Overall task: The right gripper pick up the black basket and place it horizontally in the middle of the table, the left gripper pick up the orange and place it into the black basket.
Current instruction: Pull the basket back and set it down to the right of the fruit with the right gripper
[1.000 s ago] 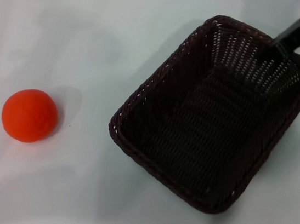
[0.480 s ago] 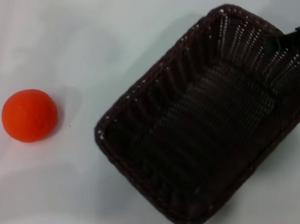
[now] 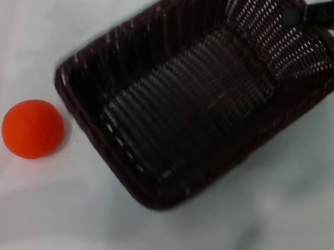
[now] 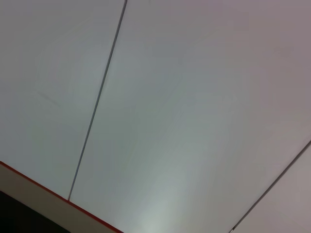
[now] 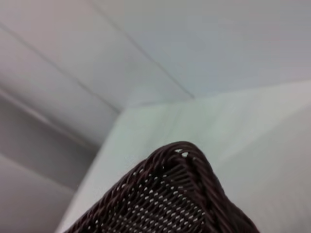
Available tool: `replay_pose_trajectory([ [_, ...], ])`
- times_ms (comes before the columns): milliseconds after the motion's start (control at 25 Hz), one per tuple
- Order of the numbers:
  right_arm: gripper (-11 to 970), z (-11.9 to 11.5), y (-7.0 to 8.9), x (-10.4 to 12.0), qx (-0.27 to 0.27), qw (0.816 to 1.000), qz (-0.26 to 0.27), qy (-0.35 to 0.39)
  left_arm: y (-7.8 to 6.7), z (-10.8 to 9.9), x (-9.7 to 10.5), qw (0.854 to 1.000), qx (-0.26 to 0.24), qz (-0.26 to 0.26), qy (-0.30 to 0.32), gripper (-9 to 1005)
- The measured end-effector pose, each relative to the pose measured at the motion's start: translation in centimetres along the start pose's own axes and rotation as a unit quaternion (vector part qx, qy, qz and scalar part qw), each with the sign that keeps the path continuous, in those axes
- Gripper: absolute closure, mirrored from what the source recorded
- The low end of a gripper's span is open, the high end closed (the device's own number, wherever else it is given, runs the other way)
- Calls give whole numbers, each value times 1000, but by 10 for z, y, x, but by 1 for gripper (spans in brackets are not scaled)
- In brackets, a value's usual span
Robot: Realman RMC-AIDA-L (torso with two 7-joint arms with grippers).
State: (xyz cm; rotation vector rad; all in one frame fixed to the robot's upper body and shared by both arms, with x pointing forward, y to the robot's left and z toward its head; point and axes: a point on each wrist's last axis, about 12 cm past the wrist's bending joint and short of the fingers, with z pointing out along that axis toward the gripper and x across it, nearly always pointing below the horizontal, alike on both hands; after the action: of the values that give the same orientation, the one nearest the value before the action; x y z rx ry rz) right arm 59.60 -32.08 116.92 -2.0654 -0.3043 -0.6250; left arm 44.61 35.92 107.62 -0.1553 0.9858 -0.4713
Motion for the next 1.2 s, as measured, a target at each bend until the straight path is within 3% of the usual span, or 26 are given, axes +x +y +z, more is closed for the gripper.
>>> replay_pose_trajectory([
  [400,766,21,28,-22,-34,991,88,91,1,-2,-2,1000,-1,3,1,416],
  [1200,767,50,50,-70,-37,965,206,157,2,-6,-4,1000,-2,5,1,388],
])
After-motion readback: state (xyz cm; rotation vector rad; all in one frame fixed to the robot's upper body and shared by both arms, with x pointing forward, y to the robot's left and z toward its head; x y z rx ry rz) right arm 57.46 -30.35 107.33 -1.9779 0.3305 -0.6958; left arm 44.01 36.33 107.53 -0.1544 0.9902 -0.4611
